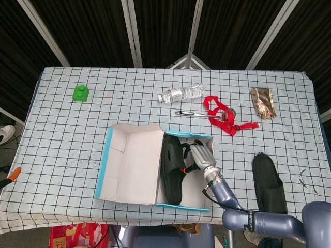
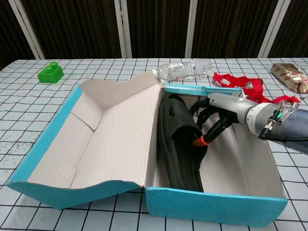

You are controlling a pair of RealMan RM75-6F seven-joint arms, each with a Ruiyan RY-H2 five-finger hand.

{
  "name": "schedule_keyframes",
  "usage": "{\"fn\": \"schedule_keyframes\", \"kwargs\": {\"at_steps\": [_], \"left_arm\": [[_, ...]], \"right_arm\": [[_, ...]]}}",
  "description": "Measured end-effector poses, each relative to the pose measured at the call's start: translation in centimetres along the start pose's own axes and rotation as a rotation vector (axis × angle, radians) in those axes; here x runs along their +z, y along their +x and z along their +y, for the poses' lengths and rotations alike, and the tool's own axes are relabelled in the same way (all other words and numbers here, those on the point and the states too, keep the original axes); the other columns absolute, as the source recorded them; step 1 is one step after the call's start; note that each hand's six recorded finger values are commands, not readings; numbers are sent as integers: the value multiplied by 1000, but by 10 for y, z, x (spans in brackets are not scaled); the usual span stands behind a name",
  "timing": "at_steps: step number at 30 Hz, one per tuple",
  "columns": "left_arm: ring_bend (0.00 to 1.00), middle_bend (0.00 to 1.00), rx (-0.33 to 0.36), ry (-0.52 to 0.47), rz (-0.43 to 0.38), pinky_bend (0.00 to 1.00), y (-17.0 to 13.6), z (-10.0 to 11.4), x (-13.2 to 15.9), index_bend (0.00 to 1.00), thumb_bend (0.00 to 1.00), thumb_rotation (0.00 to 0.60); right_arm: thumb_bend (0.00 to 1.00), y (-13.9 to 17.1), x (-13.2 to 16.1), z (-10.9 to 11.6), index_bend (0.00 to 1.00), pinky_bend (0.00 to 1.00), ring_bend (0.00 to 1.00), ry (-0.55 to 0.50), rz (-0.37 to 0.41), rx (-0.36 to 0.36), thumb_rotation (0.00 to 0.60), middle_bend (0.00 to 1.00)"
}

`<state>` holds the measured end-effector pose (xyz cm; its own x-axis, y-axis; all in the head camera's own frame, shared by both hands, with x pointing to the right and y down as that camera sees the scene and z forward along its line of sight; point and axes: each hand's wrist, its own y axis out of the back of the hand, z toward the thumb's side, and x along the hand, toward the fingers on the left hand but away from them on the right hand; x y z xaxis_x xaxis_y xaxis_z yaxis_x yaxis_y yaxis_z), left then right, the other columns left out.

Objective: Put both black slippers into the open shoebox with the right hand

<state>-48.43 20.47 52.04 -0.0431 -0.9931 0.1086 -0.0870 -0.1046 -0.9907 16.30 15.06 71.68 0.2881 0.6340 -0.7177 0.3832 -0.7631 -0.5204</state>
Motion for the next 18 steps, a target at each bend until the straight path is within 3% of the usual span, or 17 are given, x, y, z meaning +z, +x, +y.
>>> {"fn": "schedule_keyframes", "kwargs": {"at_steps": [12, 14, 18], "left_arm": [[0, 0, -1, 0, 1, 99, 0, 0, -1, 140, 72, 600], [0, 0, -2, 0, 1, 99, 0, 0, 0, 140, 72, 600], [0, 0, -5, 1, 3, 99, 0, -1, -1, 137, 72, 600]], "right_arm": [[427, -1, 4, 1, 602, 64, 260, 10, 12, -7, 600, 489], [428, -1, 4, 1, 569, 57, 260, 18, 13, -5, 600, 481], [369, 0, 4, 2, 381, 38, 239, 49, 13, -3, 600, 365]]}}
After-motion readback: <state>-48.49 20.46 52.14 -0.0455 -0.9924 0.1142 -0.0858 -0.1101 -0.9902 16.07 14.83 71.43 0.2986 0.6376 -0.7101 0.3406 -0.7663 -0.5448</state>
